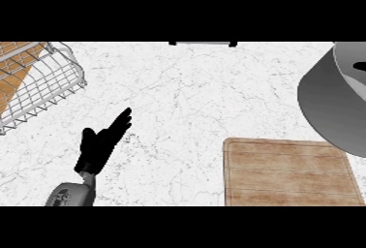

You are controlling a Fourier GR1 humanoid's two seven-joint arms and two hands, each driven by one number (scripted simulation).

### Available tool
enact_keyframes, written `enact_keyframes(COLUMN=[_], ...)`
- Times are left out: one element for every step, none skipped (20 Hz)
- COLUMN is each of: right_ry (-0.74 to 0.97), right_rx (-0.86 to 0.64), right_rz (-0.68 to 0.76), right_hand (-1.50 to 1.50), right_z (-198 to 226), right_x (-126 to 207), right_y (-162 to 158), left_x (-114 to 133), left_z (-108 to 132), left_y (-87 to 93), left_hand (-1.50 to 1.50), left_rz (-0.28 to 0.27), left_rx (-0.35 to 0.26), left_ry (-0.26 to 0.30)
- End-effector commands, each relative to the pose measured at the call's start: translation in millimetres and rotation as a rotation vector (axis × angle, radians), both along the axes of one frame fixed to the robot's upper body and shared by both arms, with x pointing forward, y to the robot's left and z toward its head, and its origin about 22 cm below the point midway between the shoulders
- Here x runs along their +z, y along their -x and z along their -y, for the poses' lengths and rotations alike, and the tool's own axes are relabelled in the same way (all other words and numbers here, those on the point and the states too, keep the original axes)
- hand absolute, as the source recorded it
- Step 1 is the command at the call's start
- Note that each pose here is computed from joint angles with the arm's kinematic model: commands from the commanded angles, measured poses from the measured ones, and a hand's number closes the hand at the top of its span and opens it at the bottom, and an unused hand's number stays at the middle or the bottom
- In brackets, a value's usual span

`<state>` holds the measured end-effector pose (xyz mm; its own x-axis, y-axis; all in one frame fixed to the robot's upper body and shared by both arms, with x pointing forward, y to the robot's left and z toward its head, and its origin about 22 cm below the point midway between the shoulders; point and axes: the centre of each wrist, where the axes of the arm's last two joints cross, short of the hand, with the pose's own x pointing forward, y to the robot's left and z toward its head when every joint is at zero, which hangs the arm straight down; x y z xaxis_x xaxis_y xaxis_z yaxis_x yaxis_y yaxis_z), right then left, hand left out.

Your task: Pick the can from the cutting board and place it in the pot

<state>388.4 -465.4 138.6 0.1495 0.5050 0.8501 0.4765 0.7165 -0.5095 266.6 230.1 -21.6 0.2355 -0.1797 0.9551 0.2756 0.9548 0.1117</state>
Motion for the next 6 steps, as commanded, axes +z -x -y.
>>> enact_keyframes(right_ry=[-0.094,-0.116,-0.125,-0.131,-0.128,-0.165], right_rx=[-0.086,-0.105,-0.109,-0.094,-0.106,-0.093], right_rz=[0.175,0.188,0.210,0.213,0.241,0.246], right_hand=[-1.50,-1.50,-1.50,-1.50,-1.50,-1.50], right_z=[40,39,53,63,64,72], right_x=[17,20,17,30,17,20], right_y=[27,25,39,45,49,56], left_x=[-1,7,7,-2,-8,5], left_z=[-5,0,-9,-3,-3,-8], left_y=[5.1,-1.3,2.1,6.9,8.8,0.3], left_hand=[0.00,0.00,0.00,0.00,0.00,0.00], left_rz=[0.015,0.010,0.000,0.006,-0.003,-0.017], left_rx=[0.004,0.001,0.012,0.001,0.003,0.020], left_ry=[0.000,0.016,0.007,-0.009,-0.003,-0.001])
